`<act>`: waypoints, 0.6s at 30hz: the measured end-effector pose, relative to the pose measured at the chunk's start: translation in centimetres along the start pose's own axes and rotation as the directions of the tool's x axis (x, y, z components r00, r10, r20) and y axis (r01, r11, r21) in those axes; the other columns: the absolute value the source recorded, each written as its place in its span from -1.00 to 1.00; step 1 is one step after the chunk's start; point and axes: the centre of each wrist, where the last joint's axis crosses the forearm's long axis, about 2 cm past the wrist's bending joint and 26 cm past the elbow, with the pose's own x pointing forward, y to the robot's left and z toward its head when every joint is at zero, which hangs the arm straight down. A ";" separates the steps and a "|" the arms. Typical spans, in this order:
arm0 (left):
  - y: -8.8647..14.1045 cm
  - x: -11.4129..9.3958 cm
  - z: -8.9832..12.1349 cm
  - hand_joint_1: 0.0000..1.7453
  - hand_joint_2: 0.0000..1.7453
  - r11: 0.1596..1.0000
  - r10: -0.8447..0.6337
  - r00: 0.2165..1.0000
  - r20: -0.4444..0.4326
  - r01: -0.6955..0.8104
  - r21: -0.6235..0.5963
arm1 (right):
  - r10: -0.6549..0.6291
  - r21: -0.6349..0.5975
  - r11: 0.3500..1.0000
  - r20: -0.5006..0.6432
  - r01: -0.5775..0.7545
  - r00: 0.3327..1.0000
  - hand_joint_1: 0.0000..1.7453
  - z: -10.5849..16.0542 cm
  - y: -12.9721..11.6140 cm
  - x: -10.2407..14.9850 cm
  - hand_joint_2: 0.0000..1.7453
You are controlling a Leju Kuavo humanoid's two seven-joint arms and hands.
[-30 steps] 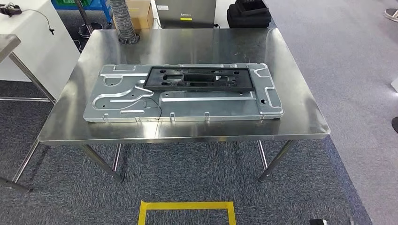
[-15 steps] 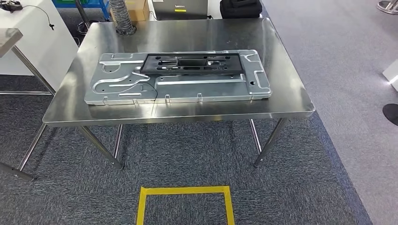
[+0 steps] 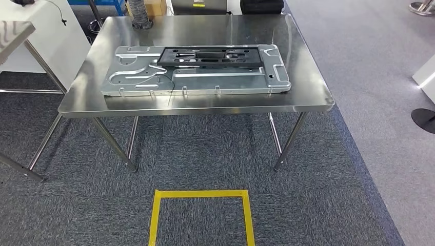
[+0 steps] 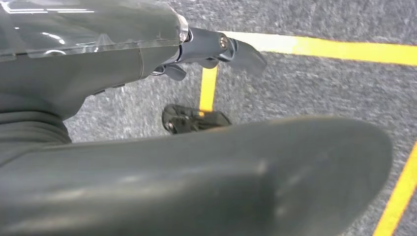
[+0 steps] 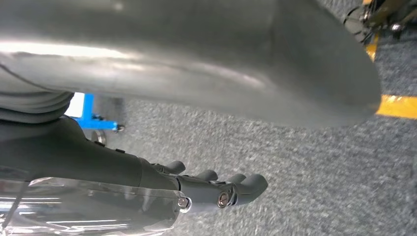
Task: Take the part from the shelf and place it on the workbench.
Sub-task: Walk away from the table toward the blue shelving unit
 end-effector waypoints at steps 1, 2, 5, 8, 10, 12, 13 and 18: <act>0.0 0.0 0.0 -1.00 -1.00 1.000 -0.001 1.000 -0.001 0.001 -0.001 | 0.000 0.001 1.000 0.001 0.000 1.000 -1.00 0.0 0.0 0.0 -1.00; 0.0 0.0 0.0 -1.00 -1.00 1.000 -0.002 1.000 -0.003 0.002 -0.001 | 0.001 0.002 1.000 0.001 -0.001 1.000 -1.00 0.0 0.1 -0.1 -1.00; 0.0 -0.1 0.0 -1.00 -1.00 1.000 -0.002 1.000 -0.005 0.002 -0.002 | 0.003 0.001 1.000 -0.001 -0.003 1.000 -1.00 0.0 0.2 -0.2 -1.00; 0.0 -0.1 0.0 -1.00 -1.00 1.000 -0.002 1.000 -0.006 0.002 -0.004 | 0.005 0.001 1.000 -0.001 -0.005 1.000 -1.00 0.0 0.2 -0.2 -1.00; -0.1 -0.1 0.1 -1.00 -1.00 1.000 -0.002 1.000 -0.004 0.002 -0.006 | 0.007 0.002 1.000 -0.001 -0.007 1.000 -1.00 0.0 0.2 -0.1 -1.00; -0.2 -0.1 0.0 -1.00 -1.00 1.000 -0.003 1.000 -0.001 0.003 -0.009 | 0.008 0.002 1.000 0.001 -0.008 1.000 -1.00 0.0 0.1 0.1 -1.00; -0.3 -0.1 0.0 -1.00 -1.00 1.000 -0.004 1.000 0.000 0.004 -0.010 | 0.008 0.002 1.000 0.001 -0.008 1.000 -1.00 0.0 0.0 0.1 -1.00; -0.3 -0.3 0.1 -1.00 -1.00 1.000 -0.010 1.000 -0.006 0.010 -0.012 | 0.003 0.004 1.000 -0.004 -0.003 1.000 -1.00 0.0 0.0 0.2 -1.00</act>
